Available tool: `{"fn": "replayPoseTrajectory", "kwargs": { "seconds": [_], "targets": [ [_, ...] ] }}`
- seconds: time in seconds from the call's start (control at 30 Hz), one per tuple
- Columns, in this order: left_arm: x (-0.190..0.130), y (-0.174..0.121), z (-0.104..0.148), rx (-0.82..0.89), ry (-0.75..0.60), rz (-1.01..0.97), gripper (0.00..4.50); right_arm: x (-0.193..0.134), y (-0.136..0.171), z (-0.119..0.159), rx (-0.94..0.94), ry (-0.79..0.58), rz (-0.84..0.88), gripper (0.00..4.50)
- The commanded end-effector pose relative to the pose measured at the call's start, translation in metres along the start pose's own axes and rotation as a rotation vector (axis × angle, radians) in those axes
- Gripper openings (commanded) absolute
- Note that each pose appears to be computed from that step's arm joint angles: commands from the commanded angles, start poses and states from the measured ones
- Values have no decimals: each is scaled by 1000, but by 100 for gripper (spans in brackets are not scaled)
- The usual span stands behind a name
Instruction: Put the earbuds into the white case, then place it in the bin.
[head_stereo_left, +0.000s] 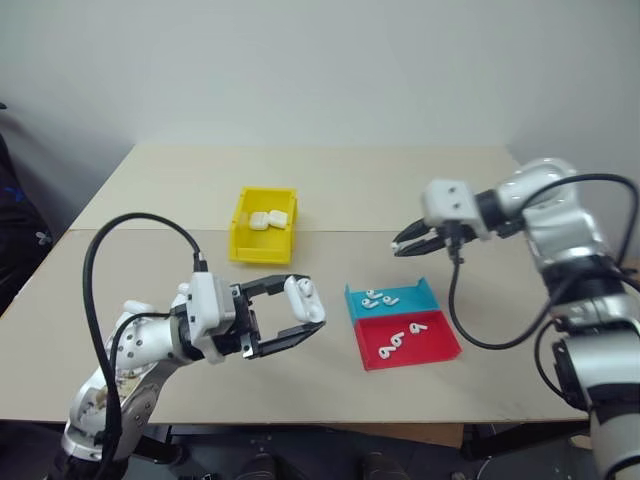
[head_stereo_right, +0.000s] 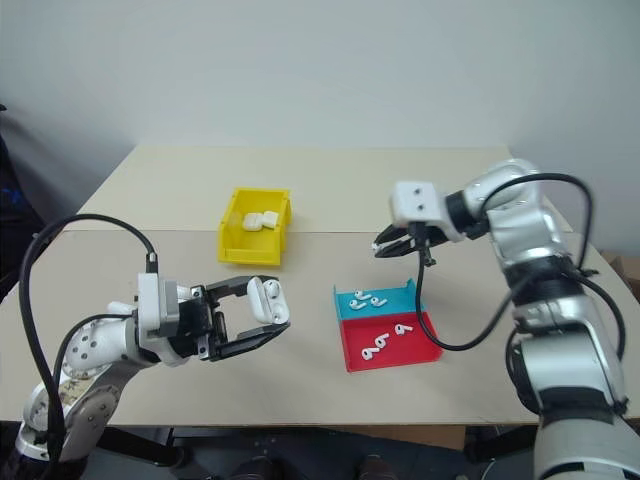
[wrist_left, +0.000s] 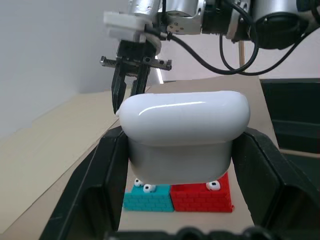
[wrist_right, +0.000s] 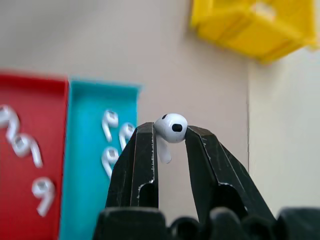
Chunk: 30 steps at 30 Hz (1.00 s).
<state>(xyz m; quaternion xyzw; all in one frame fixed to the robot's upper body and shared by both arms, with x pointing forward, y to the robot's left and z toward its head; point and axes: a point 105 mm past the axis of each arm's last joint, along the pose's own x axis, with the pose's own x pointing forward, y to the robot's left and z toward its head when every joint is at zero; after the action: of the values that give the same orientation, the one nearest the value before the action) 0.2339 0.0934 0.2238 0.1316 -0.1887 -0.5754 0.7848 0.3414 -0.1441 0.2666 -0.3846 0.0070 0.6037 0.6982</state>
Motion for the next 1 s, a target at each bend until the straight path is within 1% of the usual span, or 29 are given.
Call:
{"fn": "replayPoseTrajectory", "kwargs": {
  "seconds": [0.03, 0.1, 0.17, 0.2, 0.27, 0.33, 0.47, 0.6, 0.77, 1.0],
  "targets": [
    [11, 2, 21, 19, -74, -35, 278, -26, 8, 45, 20, -213, -86, 62],
    [15, 4, 25, 11, -77, -53, 278, -33, 14, 59, 73, -345, -123, 62],
    [20, 6, 27, 6, -67, -76, 278, -41, 21, 79, 130, -524, -153, 62],
    [22, 8, 27, 5, -64, -81, 278, -43, 24, 86, 148, -580, -157, 62],
    [26, 10, 30, 2, -72, -84, 278, -47, 32, 104, 206, -742, -130, 62],
    [29, 12, 34, -4, -83, -88, 278, -47, 37, 114, 275, -832, -93, 62],
    [31, 12, 35, 11, -77, -101, 278, -37, 48, 123, 341, -854, -28, 62],
    [31, 12, 36, 8, -92, -100, 278, -28, 62, 125, 378, -827, 42, 62],
    [31, 13, 39, 9, -120, -98, 278, -8, 78, 118, 385, -713, 75, 62],
    [31, 10, 38, 4, -124, -110, 278, 9, 85, 113, 373, -646, 86, 62]
  ]
}}
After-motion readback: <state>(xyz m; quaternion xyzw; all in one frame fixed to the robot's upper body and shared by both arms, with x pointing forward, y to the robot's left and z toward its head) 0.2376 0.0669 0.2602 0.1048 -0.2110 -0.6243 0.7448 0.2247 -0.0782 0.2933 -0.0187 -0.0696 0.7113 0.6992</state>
